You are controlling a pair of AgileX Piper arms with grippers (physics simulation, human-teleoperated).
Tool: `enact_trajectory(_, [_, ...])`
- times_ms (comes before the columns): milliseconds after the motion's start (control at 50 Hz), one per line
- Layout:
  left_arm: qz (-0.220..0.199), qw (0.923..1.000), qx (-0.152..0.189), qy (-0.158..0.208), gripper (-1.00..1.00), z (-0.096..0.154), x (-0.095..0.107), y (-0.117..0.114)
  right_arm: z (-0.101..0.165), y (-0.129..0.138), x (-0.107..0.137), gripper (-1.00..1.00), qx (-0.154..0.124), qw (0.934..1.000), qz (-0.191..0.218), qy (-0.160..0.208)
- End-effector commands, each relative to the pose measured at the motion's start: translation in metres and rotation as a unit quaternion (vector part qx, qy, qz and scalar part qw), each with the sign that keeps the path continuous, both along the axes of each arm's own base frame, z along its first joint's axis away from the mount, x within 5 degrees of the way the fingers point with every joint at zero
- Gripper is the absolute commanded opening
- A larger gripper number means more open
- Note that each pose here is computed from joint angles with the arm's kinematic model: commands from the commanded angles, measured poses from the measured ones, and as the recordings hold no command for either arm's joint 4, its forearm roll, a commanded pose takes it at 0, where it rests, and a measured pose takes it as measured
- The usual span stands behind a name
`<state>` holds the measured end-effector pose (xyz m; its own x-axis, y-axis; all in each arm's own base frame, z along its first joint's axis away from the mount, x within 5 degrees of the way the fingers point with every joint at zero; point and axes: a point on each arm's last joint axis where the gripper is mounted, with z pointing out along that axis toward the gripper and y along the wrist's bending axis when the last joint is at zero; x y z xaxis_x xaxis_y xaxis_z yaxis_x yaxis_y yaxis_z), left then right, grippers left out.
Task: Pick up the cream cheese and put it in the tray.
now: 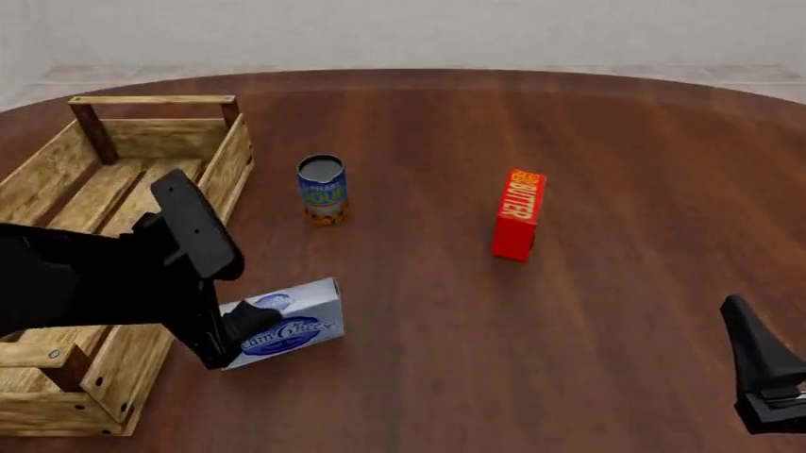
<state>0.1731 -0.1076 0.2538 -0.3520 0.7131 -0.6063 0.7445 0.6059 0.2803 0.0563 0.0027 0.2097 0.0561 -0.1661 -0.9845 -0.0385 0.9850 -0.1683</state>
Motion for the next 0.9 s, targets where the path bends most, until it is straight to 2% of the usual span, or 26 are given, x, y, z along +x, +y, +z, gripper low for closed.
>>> enact_trajectory(20, [0.003, 0.9997, 0.022, 0.001, 1.00, -0.002, 0.011, 0.005, -0.001, 0.000, 0.000, 1.00, -0.003, 1.0000, 0.003, 0.003])
enact_trajectory(320, [-0.003, 0.9987, 0.052, -0.001, 1.00, -0.009, 0.031, 0.008, -0.002, 0.001, 0.000, 1.00, -0.001, 0.9999, 0.008, 0.009])
enact_trajectory(420, [-0.006, 0.9983, 0.058, 0.006, 1.00, -0.017, 0.036, 0.005, -0.002, 0.001, 0.000, 1.00, -0.001, 0.9999, 0.008, 0.010])
enact_trajectory(480, [-0.014, 0.9971, 0.073, 0.018, 1.00, -0.032, 0.039, 0.006, -0.002, 0.001, 0.000, 1.00, 0.001, 0.9999, 0.009, 0.011])
enact_trajectory(620, [-0.010, 0.9964, 0.081, 0.023, 1.00, -0.039, 0.047, 0.008, -0.003, 0.001, 0.000, 1.00, -0.002, 0.9998, 0.013, 0.014])
enact_trajectory(900, [-0.002, 0.9956, 0.085, 0.038, 1.00, -0.055, 0.048, 0.011, -0.003, 0.002, 0.000, 1.00, -0.002, 0.9998, 0.016, 0.014])
